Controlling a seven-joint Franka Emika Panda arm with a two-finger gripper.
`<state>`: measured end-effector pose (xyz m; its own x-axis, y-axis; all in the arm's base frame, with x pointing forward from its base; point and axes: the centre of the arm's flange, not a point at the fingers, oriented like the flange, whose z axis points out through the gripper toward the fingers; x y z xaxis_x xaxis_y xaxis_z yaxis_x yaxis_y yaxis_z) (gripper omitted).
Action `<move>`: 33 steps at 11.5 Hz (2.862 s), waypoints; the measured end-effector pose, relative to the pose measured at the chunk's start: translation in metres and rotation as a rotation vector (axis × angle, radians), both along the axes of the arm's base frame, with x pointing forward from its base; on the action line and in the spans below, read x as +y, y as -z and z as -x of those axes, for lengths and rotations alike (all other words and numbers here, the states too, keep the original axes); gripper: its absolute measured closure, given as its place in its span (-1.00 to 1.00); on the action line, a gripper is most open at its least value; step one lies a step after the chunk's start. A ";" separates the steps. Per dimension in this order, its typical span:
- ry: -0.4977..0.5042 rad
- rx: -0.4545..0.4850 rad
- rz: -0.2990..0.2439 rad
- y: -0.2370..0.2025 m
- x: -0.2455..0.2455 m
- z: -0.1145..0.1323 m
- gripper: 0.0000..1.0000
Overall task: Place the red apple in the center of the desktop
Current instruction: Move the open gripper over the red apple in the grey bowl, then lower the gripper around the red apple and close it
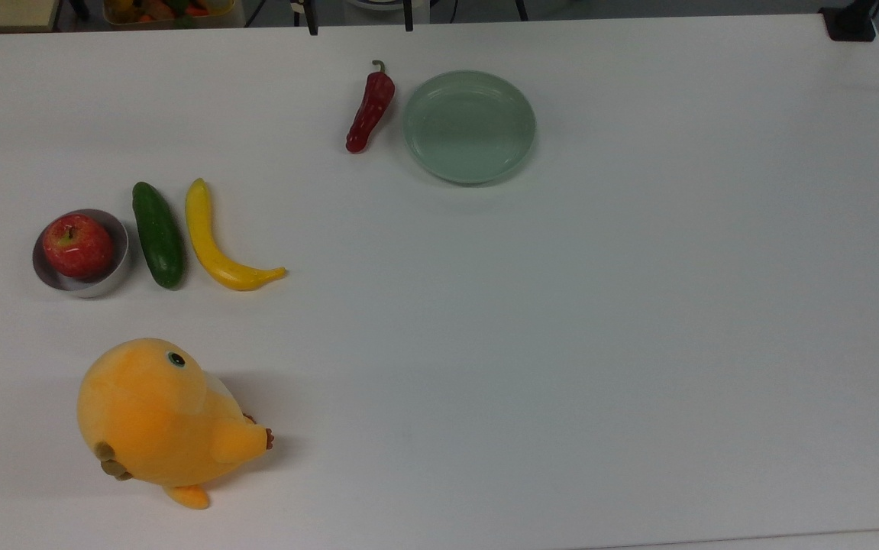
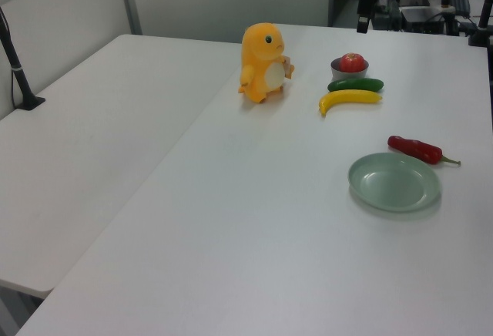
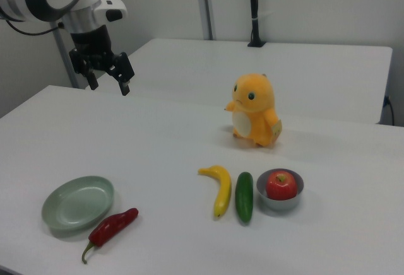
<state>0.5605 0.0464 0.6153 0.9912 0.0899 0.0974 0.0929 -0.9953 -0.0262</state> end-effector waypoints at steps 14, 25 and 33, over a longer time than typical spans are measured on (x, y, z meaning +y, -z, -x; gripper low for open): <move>-0.011 -0.069 0.081 0.032 -0.114 -0.035 -1.00; 0.002 -0.141 0.233 0.177 -0.285 -0.084 -1.00; -0.014 -0.174 0.286 0.259 -0.309 -0.102 -1.00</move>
<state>0.6624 -0.2623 0.3563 0.9602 0.1519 0.2342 0.0854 -0.9586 0.2717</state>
